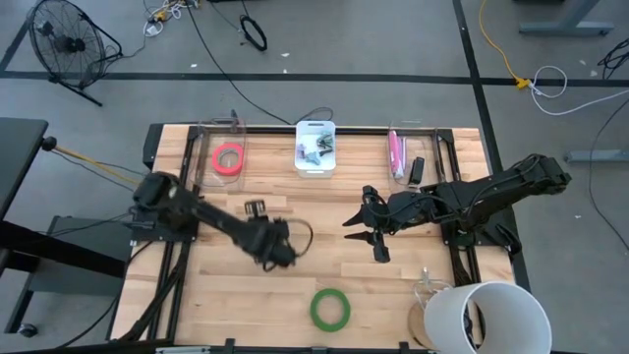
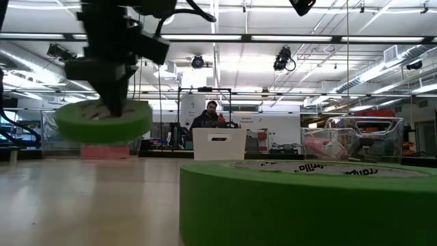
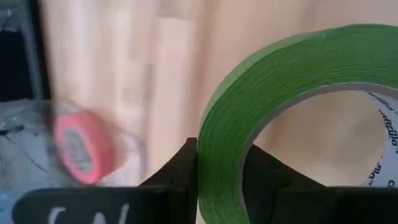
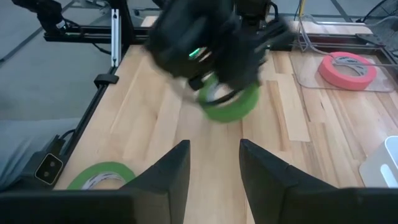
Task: Pick and place Stapler, Stapler remover, tape
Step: Put the left green tape into the left transparent bin, then put the green tape into the left transparent bin
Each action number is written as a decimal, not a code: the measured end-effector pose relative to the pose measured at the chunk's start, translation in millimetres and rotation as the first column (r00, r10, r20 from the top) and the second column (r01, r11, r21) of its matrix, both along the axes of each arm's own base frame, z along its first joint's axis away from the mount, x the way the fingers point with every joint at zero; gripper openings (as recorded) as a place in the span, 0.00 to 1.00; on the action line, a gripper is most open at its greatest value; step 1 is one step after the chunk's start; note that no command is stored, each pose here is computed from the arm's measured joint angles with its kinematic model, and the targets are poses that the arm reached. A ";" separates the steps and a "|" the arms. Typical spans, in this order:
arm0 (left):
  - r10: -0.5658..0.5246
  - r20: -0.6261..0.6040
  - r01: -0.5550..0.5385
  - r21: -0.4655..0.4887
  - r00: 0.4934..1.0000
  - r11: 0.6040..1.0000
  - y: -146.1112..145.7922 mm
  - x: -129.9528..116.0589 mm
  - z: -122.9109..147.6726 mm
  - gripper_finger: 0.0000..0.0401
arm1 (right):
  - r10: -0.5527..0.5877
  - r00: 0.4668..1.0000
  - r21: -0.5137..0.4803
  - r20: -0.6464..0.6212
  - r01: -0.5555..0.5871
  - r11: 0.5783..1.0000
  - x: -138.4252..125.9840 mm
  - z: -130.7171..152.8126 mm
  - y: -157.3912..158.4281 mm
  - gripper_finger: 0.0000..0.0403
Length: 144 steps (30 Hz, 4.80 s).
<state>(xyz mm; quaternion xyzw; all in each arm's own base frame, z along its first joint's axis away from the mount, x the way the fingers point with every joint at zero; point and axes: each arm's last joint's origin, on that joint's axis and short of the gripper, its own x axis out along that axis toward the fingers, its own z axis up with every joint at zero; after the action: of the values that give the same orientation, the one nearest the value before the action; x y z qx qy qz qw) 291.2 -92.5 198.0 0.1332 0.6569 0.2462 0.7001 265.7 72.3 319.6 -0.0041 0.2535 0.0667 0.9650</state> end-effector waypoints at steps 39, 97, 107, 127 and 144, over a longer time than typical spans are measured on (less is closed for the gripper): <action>0.803 0.158 -0.807 -0.050 0.575 0.588 256.3 -140.9 69.6 0.22 | -0.013 0.999 0.016 -0.032 0.014 1.000 -1.4 -2.5 -0.4 0.34; 0.243 0.794 0.093 -0.350 0.558 0.932 129.6 -113.5 150.1 0.63 | 0.018 0.890 0.206 -0.455 0.086 0.975 41.5 -119.6 77.3 0.34; 0.141 0.816 0.184 -0.289 0.561 0.939 84.8 -97.8 141.6 0.63 | 0.069 0.859 0.266 -0.508 0.080 0.961 43.1 -140.5 95.8 0.35; 0.061 0.767 0.206 -0.247 0.639 0.947 44.3 -62.1 113.2 0.63 | 0.024 0.864 0.247 -0.503 0.117 0.962 55.9 -165.0 97.4 0.57; 0.054 0.735 0.195 -0.249 0.676 0.948 39.2 -48.6 99.4 0.63 | 0.028 0.844 0.285 -0.536 0.150 0.947 66.1 -197.0 104.5 0.57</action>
<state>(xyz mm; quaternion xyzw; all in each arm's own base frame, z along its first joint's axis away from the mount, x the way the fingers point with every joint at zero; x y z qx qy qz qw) 242.6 -53.2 297.4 -0.0618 0.3451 0.1458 0.9251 331.7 176.8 122.6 0.1774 0.4975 0.0736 0.8459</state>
